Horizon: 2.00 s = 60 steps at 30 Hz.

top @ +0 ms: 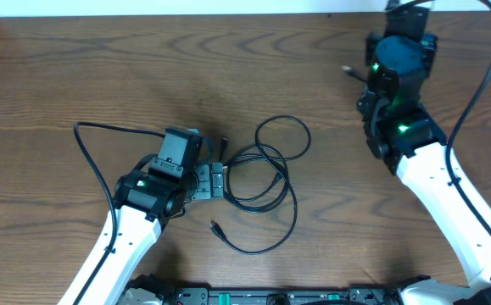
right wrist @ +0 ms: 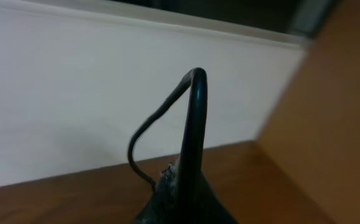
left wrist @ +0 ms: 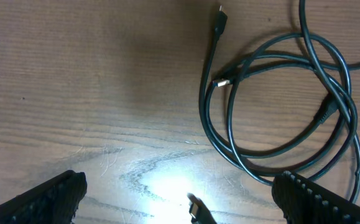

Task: Untangle cables

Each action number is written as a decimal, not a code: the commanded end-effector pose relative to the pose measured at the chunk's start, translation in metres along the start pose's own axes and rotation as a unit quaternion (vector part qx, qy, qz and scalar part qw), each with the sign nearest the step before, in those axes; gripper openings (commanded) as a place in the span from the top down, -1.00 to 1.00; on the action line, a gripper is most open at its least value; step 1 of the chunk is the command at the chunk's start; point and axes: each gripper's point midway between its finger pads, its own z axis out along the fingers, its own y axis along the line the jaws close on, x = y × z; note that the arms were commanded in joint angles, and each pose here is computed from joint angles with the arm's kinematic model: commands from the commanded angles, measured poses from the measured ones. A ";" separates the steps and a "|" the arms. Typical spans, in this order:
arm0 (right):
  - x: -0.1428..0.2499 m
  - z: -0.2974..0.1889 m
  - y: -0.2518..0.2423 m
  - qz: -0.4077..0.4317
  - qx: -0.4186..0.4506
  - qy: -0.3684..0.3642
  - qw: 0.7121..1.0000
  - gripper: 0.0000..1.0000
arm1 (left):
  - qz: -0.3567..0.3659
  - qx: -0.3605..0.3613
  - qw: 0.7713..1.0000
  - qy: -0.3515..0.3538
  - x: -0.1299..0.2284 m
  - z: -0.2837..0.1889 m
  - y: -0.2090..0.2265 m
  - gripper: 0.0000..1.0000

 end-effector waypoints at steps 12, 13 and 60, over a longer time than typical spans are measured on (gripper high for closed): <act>0.052 0.040 -0.143 0.044 0.187 0.095 0.977 0.98 | -0.006 -0.002 1.000 -0.016 -0.009 -0.007 0.001 -1.00; 0.062 0.042 -0.151 0.053 0.190 0.110 0.974 0.99 | -0.005 -0.002 1.000 -0.016 -0.009 -0.007 0.001 -1.00; 0.189 0.022 -0.397 0.525 0.277 0.176 0.785 -0.99 | -0.005 -0.002 1.000 -0.016 -0.009 -0.007 0.001 -0.99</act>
